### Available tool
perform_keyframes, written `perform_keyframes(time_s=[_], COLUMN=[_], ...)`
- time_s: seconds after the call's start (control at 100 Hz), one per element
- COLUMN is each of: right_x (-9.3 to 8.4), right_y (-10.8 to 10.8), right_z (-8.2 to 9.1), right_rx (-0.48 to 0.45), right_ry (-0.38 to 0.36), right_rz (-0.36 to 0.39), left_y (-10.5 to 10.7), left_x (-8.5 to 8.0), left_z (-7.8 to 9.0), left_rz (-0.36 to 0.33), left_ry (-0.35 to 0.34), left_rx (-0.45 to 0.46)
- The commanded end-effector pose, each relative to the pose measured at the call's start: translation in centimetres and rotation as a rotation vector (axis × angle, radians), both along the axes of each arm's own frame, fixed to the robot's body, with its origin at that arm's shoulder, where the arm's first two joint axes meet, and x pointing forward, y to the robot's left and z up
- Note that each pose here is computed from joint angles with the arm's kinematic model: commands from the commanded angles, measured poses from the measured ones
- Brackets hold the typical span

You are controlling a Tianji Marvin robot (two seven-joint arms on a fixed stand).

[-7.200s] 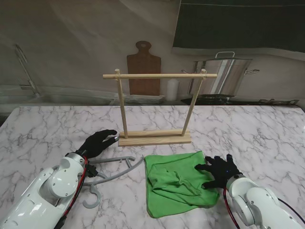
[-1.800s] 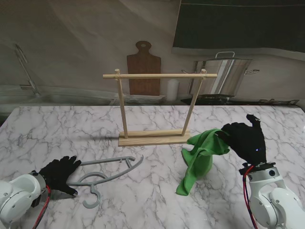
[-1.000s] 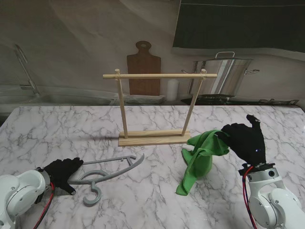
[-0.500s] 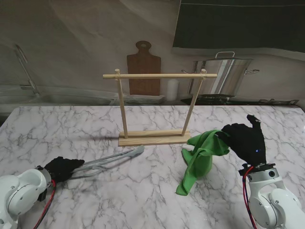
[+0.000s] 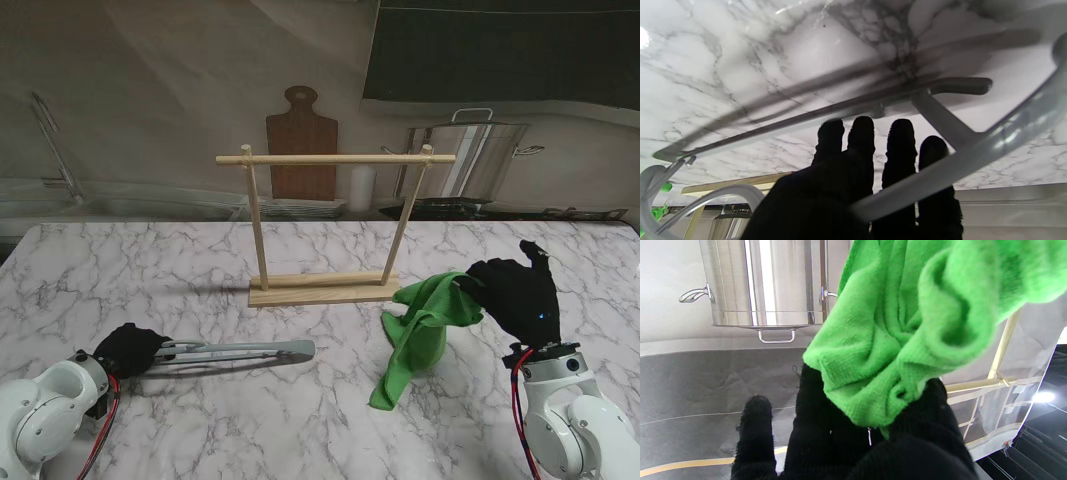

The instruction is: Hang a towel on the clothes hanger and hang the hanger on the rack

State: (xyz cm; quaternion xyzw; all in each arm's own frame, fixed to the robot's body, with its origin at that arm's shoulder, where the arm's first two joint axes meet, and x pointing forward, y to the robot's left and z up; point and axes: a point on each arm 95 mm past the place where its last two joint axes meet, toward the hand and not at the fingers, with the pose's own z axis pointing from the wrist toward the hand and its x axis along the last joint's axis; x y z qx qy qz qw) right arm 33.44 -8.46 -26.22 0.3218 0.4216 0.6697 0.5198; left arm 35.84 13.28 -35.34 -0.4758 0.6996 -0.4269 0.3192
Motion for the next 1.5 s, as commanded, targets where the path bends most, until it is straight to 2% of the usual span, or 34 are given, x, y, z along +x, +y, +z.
perform_keyframes(time_s=[0.0, 0.32, 0.55, 0.87, 1.14, 1.49], right_x=[-0.2, -0.4, -0.7, -2.0, -3.7, -5.4], right_y=[0.0, -0.1, -0.1, -0.1, -0.1, -0.2], right_z=[0.0, 0.5, 1.0, 3.0, 5.2, 7.4], right_rx=[-0.002, -0.013, -0.024, -0.028, -0.007, -0.008], right_ry=[-0.001, -0.011, -0.022, -0.080, -0.134, -0.164], right_rz=[0.002, 0.014, 0.027, 0.067, 0.119, 0.167], left_y=[-0.4, -1.6, -3.0, -5.6, -8.6, -13.0], left_x=[-0.5, 0.1, 0.8, 2.0, 3.6, 5.5], left_z=[-0.5, 0.5, 1.1, 1.3, 0.9, 1.1], left_rz=[-0.005, 0.017, 0.014, 0.027, 0.027, 0.024], left_ry=[0.023, -0.041, -0.057, -0.032, 0.007, 0.039], left_rx=[-0.008, -0.061, -0.093, -0.161, -0.227, -0.302])
